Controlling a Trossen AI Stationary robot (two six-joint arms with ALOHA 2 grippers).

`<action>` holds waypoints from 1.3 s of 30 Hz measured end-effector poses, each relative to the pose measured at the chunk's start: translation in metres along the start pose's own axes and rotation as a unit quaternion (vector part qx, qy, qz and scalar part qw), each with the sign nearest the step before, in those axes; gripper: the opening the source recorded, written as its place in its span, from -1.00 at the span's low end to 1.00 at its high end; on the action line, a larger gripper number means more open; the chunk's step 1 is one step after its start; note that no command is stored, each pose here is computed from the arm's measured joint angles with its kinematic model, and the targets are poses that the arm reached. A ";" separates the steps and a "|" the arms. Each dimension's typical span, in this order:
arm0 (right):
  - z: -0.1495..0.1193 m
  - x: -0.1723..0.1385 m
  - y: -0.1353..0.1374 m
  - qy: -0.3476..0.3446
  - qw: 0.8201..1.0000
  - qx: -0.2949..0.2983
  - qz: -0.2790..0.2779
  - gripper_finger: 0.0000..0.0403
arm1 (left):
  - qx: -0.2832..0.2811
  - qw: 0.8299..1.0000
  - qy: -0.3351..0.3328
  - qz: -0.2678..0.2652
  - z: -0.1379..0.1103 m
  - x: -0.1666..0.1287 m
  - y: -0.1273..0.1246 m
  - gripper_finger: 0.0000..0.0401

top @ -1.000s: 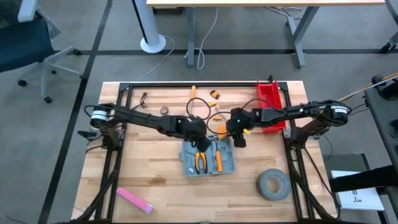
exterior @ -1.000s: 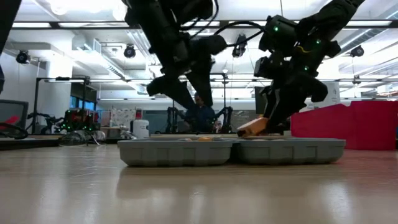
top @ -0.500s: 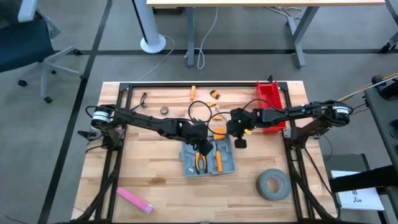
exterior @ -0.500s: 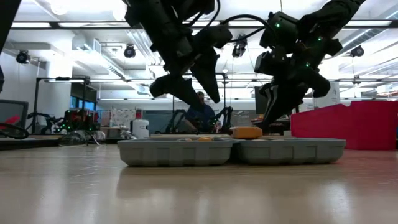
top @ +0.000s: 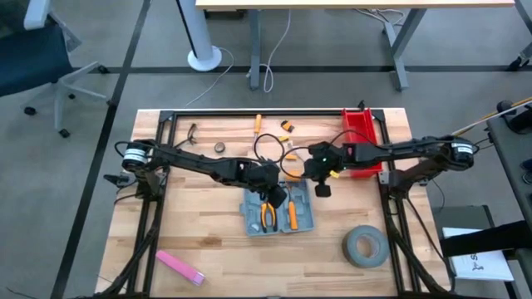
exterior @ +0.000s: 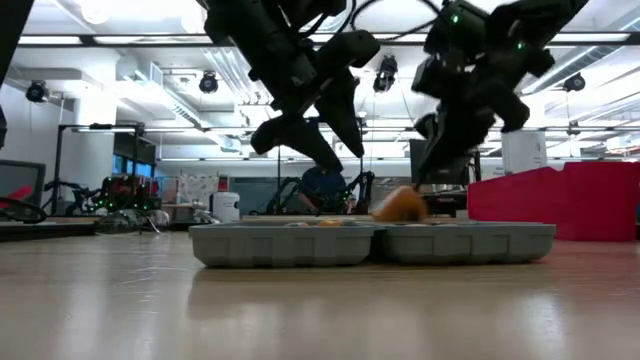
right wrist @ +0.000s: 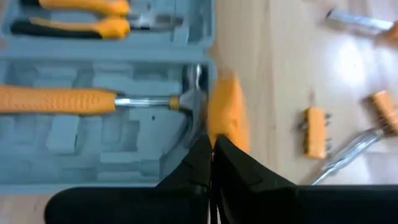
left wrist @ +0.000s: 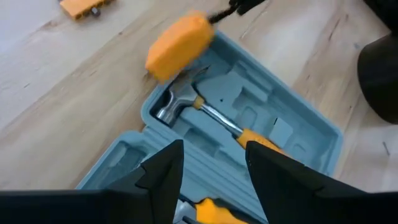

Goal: Prefit tool cases
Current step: Put the yellow measuring tape into the gray pre-fit tool case

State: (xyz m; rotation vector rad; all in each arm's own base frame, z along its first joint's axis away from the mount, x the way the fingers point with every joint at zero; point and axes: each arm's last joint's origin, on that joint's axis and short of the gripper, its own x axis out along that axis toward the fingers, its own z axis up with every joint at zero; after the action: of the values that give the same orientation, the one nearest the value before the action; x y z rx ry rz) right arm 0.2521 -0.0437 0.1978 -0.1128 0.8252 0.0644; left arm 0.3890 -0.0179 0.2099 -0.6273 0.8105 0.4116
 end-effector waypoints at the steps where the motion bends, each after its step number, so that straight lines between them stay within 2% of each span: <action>1: 0.003 -0.004 0.000 -0.008 1.000 -0.001 -0.002 -1.00 | 0.002 1.000 -0.002 -0.002 0.000 0.000 0.000 -0.10; 5: 0.018 -0.022 -0.001 -0.040 0.999 -0.005 0.007 -1.00 | 0.013 1.000 -0.021 -0.006 0.003 0.000 -0.002 -0.09; 8: 0.022 -0.027 0.000 -0.039 0.999 -0.004 0.015 -1.00 | 0.014 0.999 -0.043 0.002 0.005 0.000 -0.003 -0.06; 12: 0.030 -0.033 -0.002 -0.042 0.999 0.000 0.014 -1.00 | 0.017 0.997 -0.074 -0.014 0.011 -0.001 -0.007 -0.03; 20: 0.045 -0.041 -0.003 -0.056 0.998 0.009 0.015 -1.00 | 0.092 0.991 -0.093 -0.025 0.012 -0.002 -0.012 0.05; 25: 0.055 -0.047 -0.004 -0.071 0.997 0.019 0.013 -1.00 | 0.113 0.988 -0.100 -0.022 0.013 -0.002 -0.012 0.17; 35: 0.061 -0.051 -0.006 -0.085 0.996 0.023 0.011 -1.00 | 0.095 0.989 -0.115 -0.018 0.015 -0.002 -0.013 0.47; 39: 0.056 -0.043 -0.002 -0.068 0.996 0.021 0.050 -1.00 | 0.080 0.990 -0.114 -0.019 0.015 -0.002 -0.013 0.47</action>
State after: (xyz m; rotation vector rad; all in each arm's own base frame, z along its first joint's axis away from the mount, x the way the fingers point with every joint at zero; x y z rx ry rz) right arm 0.2640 -0.0389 0.2675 -0.0274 0.6962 0.1469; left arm 0.4029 -0.0179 0.2236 -0.4362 0.6061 0.3706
